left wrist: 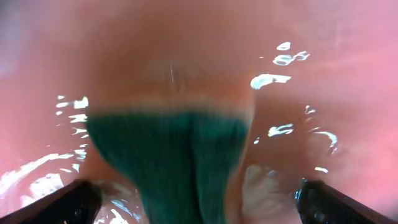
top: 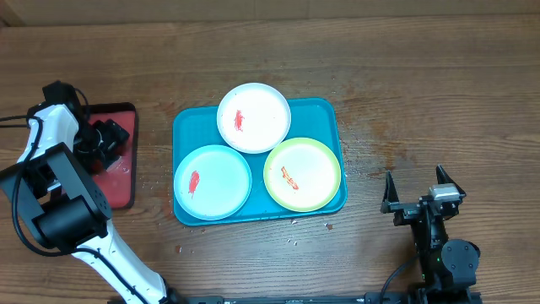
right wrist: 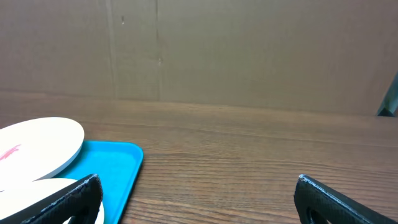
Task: Clean dirty plates on tray and stack at the side
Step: 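Grasp the green sponge with the left gripper and dip it in water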
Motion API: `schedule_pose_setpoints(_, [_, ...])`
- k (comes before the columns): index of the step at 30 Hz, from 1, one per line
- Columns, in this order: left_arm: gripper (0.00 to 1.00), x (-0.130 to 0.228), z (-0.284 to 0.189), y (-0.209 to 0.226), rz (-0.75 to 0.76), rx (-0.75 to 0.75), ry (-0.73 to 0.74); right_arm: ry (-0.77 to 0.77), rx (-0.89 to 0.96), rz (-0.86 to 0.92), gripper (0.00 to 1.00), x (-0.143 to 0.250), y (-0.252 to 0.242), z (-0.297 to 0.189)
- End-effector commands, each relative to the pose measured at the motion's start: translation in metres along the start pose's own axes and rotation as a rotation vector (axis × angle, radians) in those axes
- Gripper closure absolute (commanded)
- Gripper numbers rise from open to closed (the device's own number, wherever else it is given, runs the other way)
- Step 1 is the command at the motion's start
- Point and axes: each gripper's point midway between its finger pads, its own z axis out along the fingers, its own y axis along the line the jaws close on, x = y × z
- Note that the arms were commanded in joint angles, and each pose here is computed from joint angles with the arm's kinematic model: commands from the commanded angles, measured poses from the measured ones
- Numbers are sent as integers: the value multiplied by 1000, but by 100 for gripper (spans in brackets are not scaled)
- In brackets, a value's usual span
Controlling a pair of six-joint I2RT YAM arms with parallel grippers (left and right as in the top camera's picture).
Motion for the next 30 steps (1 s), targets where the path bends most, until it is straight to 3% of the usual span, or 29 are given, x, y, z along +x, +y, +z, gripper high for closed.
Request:
schedule_pose_setpoints(1, [0, -1, 28, 15, 5, -78, -8, -4, 9, -1, 0, 2, -2, 0])
schedule_pose_setpoints(6, [0, -14, 28, 10, 0, -57, -62, -4, 9, -1, 0, 2, -2, 0])
schedule_pose_setpoints(7, [14, -16, 28, 9, 0, -55, -71, -4, 9, -1, 0, 2, -2, 0])
schedule_pose_setpoints(10, [84, -17, 28, 8, -1, -51, -77, -4, 9, -1, 0, 2, -2, 0])
schedule_pose_setpoints(11, [96, -17, 28, 9, -1, -52, -75, -4, 9, -1, 0, 2, -2, 0])
schedule_pose_setpoints(14, [96, -12, 28, 10, 0, -59, -57, -4, 9, -1, 0, 2, -2, 0])
schedule_pose_setpoints(15, [90, -9, 28, 11, 1, -60, -44, -4, 9, -1, 0, 2, -2, 0])
schedule_pose_setpoints(16, [67, -5, 28, 10, 3, -55, -25, -4, 9, -1, 0, 2, -2, 0])
schedule_pose_setpoints(17, [23, 0, 28, 10, 4, -50, -3, -4, 9, -1, 0, 2, -2, 0])
schedule_pose_setpoints(18, [0, 6, 28, 10, 5, -45, 21, -4, 9, -1, 0, 2, -2, 0])
schedule_pose_setpoints(24, [4, 43, 24, 10, 6, -19, 185, -4, 9, -1, 0, 2, -2, 0])
schedule_pose_setpoints(26, [26, 48, 23, 10, 5, -16, 207, -4, 9, -1, 0, 2, -2, 0])
schedule_pose_setpoints(29, [82, 47, 23, 11, 6, -24, 204, -4, 9, -1, 0, 2, -2, 0])
schedule_pose_setpoints(30, [96, 46, 23, 11, 5, -24, 201, -4, 9, -1, 0, 2, -2, 0])
